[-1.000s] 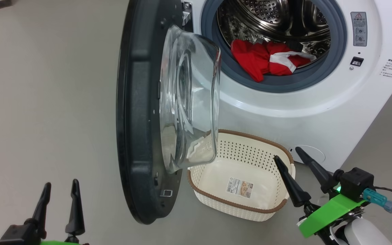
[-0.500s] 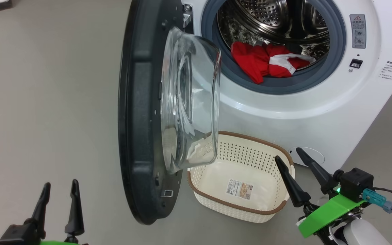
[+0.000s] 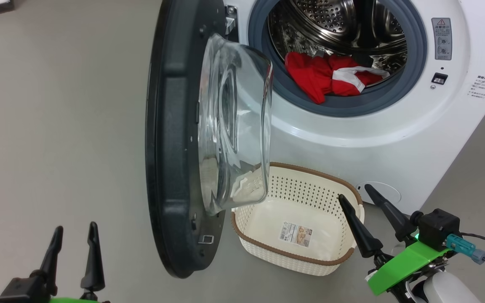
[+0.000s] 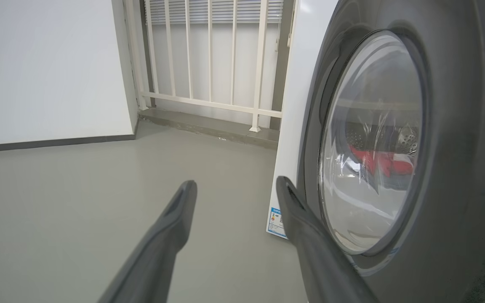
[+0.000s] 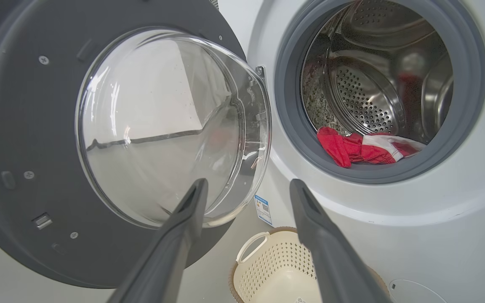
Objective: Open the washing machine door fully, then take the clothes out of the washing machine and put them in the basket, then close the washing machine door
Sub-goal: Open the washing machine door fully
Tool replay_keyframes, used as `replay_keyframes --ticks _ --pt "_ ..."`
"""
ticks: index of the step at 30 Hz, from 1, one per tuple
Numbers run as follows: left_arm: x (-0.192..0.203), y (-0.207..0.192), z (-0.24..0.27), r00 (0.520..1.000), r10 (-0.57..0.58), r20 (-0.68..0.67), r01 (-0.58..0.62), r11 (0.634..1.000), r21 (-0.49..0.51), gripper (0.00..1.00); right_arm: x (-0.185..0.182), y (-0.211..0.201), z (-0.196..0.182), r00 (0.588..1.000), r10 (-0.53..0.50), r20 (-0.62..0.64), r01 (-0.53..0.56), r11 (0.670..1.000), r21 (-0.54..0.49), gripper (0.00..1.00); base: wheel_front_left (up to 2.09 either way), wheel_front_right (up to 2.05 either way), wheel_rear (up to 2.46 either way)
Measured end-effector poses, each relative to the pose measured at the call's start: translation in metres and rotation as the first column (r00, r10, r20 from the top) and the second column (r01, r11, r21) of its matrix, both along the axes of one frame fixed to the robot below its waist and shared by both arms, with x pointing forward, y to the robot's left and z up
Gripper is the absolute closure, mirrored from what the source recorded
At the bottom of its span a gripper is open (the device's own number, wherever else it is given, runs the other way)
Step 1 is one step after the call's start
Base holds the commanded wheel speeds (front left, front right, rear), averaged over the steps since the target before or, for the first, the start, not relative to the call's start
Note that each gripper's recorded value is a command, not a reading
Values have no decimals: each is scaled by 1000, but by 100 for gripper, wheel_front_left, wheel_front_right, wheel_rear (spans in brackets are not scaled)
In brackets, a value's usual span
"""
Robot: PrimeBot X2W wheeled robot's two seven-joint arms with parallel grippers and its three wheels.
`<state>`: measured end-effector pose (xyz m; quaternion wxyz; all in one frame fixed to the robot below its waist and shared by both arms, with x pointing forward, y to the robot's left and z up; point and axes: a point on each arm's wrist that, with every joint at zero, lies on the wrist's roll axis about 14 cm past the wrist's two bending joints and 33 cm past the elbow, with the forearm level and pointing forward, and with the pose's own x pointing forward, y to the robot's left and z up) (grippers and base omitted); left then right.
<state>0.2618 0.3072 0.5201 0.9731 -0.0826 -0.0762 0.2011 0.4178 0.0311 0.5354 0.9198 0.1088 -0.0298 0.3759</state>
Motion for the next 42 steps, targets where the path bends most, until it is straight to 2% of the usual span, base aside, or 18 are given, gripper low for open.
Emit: replay_keyframes --ticks 16,17,18,19,20,21,32,42 --pt "2 -1 -2 1000 -2 -5 2 1000 -7 0 1 0 -4 1000 1 -11 -1 1000 0 0 0 0 0" --pt "2 -1 -2 1000 -2 -5 2 1000 -7 5 1 0 -4 1000 1 -11 -1 1000 0 0 0 0 0" --pt "2 -1 -2 1000 -3 -5 3 1000 -7 27 1 0 -4 1000 0 -10 0 1000 0 0 0 0 0" --pt "2 -1 -2 1000 -3 -5 3 1000 -6 64 1 0 -4 1000 0 -10 0 1000 0 0 0 0 0" --pt "2 0 -1 1000 -3 -4 3 1000 -4 89 1 0 -4 1000 0 -10 0 1000 0 0 0 0 0" --pt "2 0 0 1000 -3 -2 3 1000 -2 100 1 0 -3 1000 -1 -9 1 1000 0 0 0 0 0" --pt "5 -1 33 996 -19 84 14 999 51 100 2 1 -4 1000 -1 -13 2 1000 4 0 0 0 0" --pt "8 -6 107 967 -87 237 33 974 225 100 1 3 -5 1000 0 -18 0 1000 12 0 0 0 0"
